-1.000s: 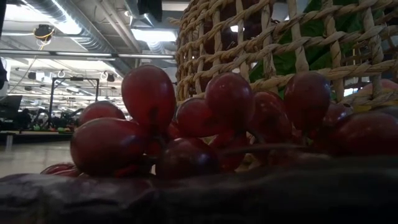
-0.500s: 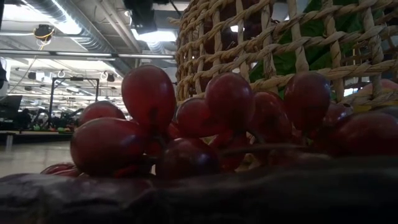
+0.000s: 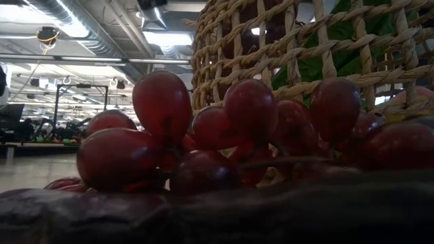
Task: Build produce basket
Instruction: Put the red grapes into the brown basket, then put the purple eggplant into brown basket
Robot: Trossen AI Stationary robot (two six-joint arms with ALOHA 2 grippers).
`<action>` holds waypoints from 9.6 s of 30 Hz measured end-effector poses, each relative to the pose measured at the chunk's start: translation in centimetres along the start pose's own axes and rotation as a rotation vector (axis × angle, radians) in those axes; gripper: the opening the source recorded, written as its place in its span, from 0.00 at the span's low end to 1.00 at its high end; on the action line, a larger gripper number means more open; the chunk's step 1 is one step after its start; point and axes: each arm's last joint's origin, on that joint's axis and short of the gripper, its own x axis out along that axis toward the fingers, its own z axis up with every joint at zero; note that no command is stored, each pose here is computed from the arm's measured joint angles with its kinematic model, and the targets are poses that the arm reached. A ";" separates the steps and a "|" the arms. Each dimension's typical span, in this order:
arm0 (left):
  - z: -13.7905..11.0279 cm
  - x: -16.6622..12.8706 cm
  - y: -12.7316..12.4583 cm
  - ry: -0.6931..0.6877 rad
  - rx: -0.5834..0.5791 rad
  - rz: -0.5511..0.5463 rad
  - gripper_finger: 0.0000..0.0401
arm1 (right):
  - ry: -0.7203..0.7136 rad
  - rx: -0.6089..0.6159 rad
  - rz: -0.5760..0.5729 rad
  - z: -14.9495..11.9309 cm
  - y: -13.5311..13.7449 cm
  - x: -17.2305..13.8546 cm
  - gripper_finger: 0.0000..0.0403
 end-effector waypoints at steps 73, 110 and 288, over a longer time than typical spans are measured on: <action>-1.5 17.1 -21.5 -0.351 -0.132 0.059 0.26 | -0.302 -0.287 0.172 -6.6 7.2 -8.8 0.36; -2.1 28.8 -19.4 -0.197 -0.253 0.110 0.64 | -0.306 -0.288 0.172 -6.5 7.2 -8.8 0.36; 11.2 9.2 -7.7 -0.398 0.182 0.102 0.32 | -0.296 -0.183 0.187 -5.7 7.3 -8.2 0.36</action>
